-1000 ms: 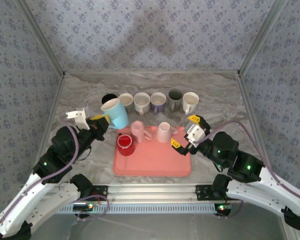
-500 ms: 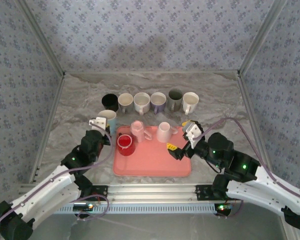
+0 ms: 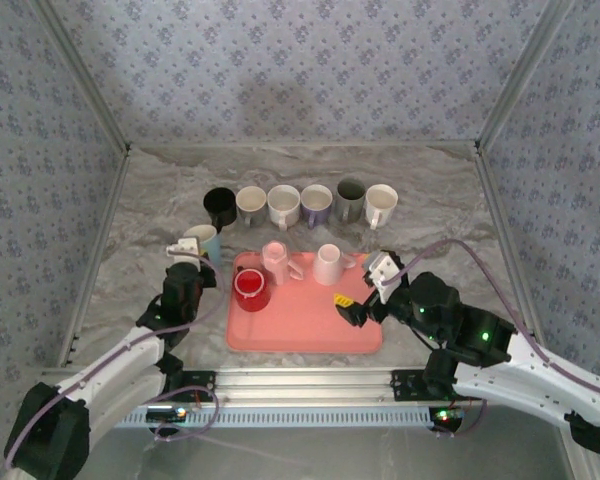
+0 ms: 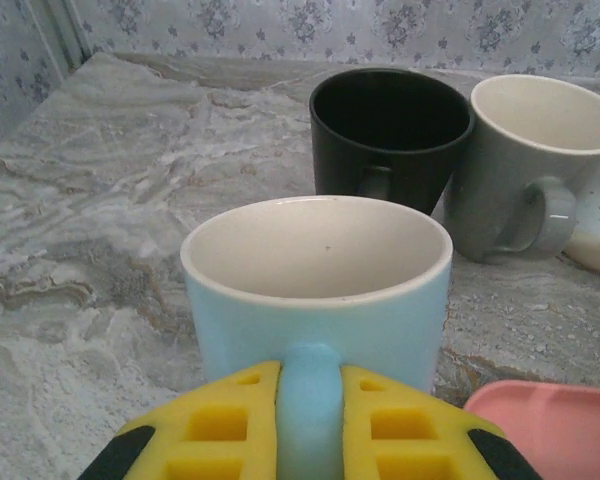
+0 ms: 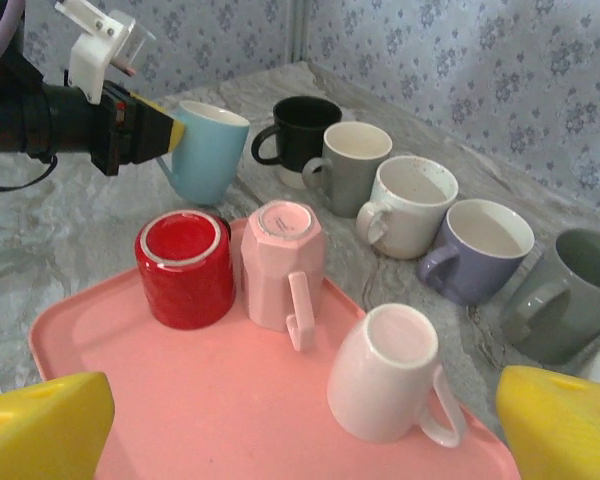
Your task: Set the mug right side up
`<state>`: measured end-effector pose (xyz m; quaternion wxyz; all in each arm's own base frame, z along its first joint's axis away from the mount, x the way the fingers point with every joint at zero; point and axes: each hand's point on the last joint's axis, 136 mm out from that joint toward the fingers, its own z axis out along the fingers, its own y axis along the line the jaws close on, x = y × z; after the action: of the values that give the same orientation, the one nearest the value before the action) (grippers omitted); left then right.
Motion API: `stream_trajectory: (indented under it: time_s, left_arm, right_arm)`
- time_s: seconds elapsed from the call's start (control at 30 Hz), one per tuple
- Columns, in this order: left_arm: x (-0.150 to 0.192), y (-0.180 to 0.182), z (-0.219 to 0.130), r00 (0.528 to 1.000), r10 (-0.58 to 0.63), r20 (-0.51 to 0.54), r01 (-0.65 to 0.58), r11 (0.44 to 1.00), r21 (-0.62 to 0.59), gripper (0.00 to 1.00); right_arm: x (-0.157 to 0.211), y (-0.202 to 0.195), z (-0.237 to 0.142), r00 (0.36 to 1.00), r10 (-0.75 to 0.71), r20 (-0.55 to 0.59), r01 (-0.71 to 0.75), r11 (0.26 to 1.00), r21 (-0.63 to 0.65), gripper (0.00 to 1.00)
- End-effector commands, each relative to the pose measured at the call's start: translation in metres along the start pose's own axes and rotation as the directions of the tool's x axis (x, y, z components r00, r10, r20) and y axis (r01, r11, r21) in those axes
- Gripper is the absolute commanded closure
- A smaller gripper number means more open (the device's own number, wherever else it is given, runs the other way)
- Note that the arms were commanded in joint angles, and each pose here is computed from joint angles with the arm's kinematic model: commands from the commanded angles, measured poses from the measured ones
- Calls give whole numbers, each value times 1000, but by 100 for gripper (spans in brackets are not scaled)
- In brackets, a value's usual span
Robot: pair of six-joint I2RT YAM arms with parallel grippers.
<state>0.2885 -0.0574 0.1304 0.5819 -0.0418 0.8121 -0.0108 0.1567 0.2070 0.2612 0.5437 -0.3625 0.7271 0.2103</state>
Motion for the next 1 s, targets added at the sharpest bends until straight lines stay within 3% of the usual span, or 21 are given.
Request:
stream_trajectory:
  time_s: [0.0, 0.23, 0.33, 0.57, 0.7, 0.83, 0.97]
  left_arm:
    - [-41, -11, -1, 979, -123, 161, 111, 990, 84, 100]
    - [-31, -21, 13, 989, -98, 115, 86, 991, 103, 100]
    - [-25, -25, 17, 992, -92, 92, 81, 990, 112, 100]
    - [-7, -26, 20, 995, -92, 47, 86, 990, 113, 99]
    - [0, -30, 21, 995, -95, 22, 92, 988, 126, 93]
    - [9, -31, 23, 996, -85, -17, 86, 990, 110, 80]
    - [16, -32, 24, 997, -69, -42, 73, 993, 96, 76]
  right_arm:
    - [-7, -5, -10, 1000, 10, 1, -10, 1000, 14, 0]
    - [-15, -6, -10, 1000, -9, -2, 9, 1000, 16, 0]
    - [-17, -21, -8, 999, 53, 2, -53, 994, 98, 0]
    - [-12, -27, -1, 989, 139, -51, -133, 985, 108, 0]
    - [-8, -34, 7, 970, 243, 5, -242, 960, 140, 0]
    - [-1, -35, 10, 967, 251, -32, -246, 962, 120, 0]
    - [0, -43, 11, 961, 270, -52, -260, 954, 149, 0]
